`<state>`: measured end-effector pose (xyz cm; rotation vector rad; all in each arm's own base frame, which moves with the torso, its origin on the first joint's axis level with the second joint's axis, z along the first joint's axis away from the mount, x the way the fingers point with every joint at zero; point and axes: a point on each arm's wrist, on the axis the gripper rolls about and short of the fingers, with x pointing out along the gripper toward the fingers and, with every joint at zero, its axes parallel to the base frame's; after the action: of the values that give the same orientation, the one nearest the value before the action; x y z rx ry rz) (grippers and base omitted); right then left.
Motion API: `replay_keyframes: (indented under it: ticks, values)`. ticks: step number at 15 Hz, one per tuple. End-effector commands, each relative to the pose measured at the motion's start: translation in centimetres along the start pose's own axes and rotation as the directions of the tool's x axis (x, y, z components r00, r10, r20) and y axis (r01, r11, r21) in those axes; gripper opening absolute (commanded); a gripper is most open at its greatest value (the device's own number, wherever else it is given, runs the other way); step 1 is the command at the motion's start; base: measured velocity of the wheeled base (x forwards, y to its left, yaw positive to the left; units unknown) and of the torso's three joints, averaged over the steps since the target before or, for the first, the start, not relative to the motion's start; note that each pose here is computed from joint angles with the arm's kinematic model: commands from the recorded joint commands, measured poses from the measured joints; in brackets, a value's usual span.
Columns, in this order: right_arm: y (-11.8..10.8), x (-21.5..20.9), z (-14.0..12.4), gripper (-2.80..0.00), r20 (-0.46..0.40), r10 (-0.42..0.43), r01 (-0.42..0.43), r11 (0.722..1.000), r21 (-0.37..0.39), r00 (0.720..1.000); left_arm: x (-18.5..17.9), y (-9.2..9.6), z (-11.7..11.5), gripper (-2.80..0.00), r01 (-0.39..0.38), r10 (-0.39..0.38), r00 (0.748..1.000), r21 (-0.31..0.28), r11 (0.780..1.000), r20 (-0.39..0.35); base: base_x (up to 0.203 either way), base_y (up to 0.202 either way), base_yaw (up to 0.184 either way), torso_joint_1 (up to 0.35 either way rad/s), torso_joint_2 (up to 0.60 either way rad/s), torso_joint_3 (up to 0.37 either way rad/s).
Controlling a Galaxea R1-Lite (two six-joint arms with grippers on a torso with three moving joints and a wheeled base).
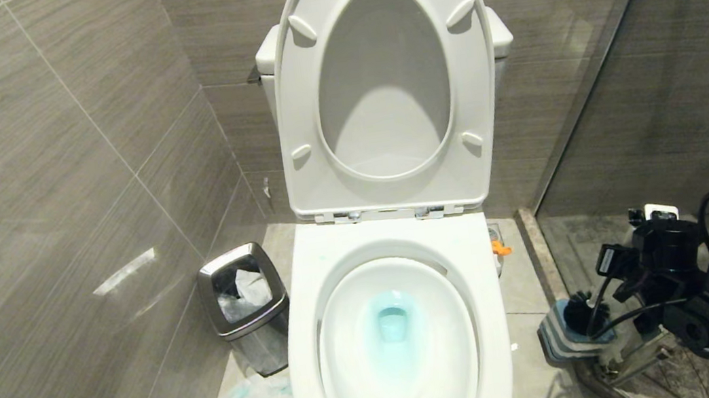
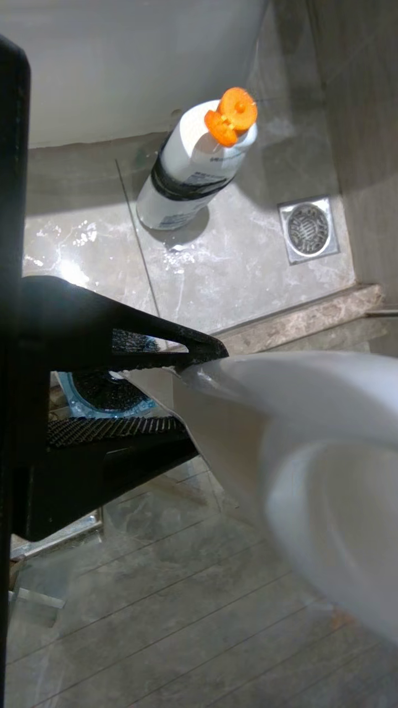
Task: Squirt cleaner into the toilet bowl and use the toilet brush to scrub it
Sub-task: Put the toilet brush back
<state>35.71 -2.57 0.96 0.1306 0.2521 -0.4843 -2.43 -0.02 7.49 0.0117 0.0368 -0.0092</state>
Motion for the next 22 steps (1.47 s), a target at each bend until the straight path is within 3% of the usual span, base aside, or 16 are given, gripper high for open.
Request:
replay_keyframes:
  ticks: [1, 7, 22]
  values:
    - [-0.3, 0.1, -0.8, -2.8, -0.022, -0.01, 0.01, 1.0, -0.009, 1.0, 0.0, 0.0, 0.0, -2.8, -0.001, 0.001, 1.0, 0.0, 1.0, 0.0, 0.0, 0.0, 0.0, 0.0, 0.0, 0.0]
    - [-0.7, 0.5, -2.4, -2.8, -0.066, -0.027, 0.026, 0.999, -0.028, 0.997, 0.0, 0.0, 0.0, -2.8, -0.001, 0.001, 1.0, 0.0, 1.0, 0.0, 0.0, 0.0, 0.0, 0.0, 0.0, 0.0]
    - [-0.9, 0.7, -2.1, -2.8, -0.057, -0.033, 0.032, 0.999, -0.02, 0.998, 0.0, 0.0, 0.0, -2.8, -0.001, 0.001, 1.0, 0.0, 1.0, 0.0, 0.0, 0.0, 0.0, 0.0, 0.0, 0.0]
